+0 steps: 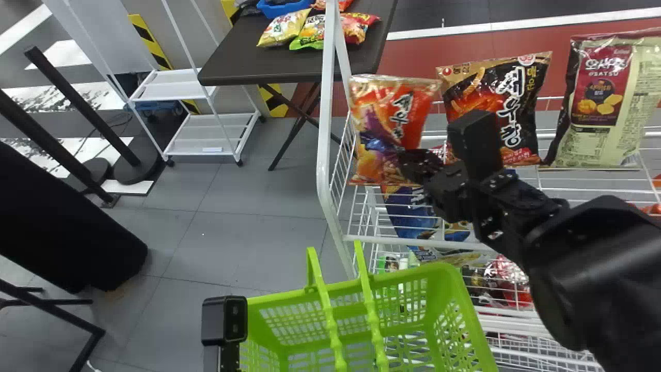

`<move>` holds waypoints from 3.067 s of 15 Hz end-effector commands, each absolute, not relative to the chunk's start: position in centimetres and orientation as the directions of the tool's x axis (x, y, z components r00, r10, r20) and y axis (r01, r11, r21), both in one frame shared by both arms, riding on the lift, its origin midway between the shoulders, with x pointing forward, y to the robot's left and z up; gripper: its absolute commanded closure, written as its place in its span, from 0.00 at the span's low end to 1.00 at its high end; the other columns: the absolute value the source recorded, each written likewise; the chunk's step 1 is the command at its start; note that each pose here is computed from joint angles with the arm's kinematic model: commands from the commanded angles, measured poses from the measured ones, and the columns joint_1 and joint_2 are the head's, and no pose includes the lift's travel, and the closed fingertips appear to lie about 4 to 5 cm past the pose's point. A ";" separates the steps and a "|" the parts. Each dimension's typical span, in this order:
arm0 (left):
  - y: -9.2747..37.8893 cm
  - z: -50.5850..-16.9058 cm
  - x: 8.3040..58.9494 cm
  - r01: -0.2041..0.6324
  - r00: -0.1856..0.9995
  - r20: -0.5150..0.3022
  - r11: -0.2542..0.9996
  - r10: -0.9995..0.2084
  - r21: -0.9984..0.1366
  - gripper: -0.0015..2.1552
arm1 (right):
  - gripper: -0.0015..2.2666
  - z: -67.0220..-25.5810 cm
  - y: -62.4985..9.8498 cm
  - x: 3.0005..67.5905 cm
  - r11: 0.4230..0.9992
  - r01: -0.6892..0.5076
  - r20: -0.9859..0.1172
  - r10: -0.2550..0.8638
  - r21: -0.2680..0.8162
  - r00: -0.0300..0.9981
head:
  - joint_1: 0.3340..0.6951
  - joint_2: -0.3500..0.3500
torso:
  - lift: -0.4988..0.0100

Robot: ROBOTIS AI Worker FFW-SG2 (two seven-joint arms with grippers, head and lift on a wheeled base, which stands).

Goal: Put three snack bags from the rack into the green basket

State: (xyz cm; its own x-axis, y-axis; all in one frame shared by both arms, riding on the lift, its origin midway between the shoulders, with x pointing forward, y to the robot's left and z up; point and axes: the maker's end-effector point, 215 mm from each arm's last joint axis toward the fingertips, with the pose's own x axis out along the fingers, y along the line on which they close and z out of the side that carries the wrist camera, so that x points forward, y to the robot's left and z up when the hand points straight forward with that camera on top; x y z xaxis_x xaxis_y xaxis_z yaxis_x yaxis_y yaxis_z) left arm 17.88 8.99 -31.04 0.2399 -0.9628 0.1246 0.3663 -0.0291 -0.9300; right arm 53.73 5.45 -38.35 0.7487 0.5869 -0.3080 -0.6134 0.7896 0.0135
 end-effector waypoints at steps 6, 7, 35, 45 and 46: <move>9.4 -31.3 19.9 0.376 0.256 0.113 -0.009 -0.960 -0.927 1.00 | 0.99 -37.1 -2.5 48.2 0.819 -0.573 -0.419 0.521 0.001 0.744 | 1.00 0.71 | 0.98; 9.5 -31.4 20.3 0.372 0.259 0.108 -0.004 -0.960 -0.928 1.00 | 0.99 -36.9 -3.4 46.7 0.820 -0.573 -0.449 0.517 0.014 0.729 | 1.00 0.70 | 0.98; 7.5 -31.8 21.0 0.358 0.218 0.112 -0.027 -0.970 -0.933 1.00 | 0.03 -36.7 0.1 26.3 0.616 -0.738 -0.694 0.658 0.274 0.292 | 1.00 0.77 | 0.98; 7.2 -31.6 20.8 0.361 0.209 0.116 -0.034 -0.971 -0.932 1.00 | 0.01 -34.9 -9.1 46.5 0.865 -0.492 -0.485 0.472 0.096 0.736 | 1.00 0.50 | 0.98; 7.2 -31.5 20.7 0.361 0.209 0.116 -0.033 -0.971 -0.932 1.00 | 0.01 -35.0 -9.0 47.8 0.868 -0.488 -0.461 0.471 0.090 0.752 | 1.00 0.47 | 0.98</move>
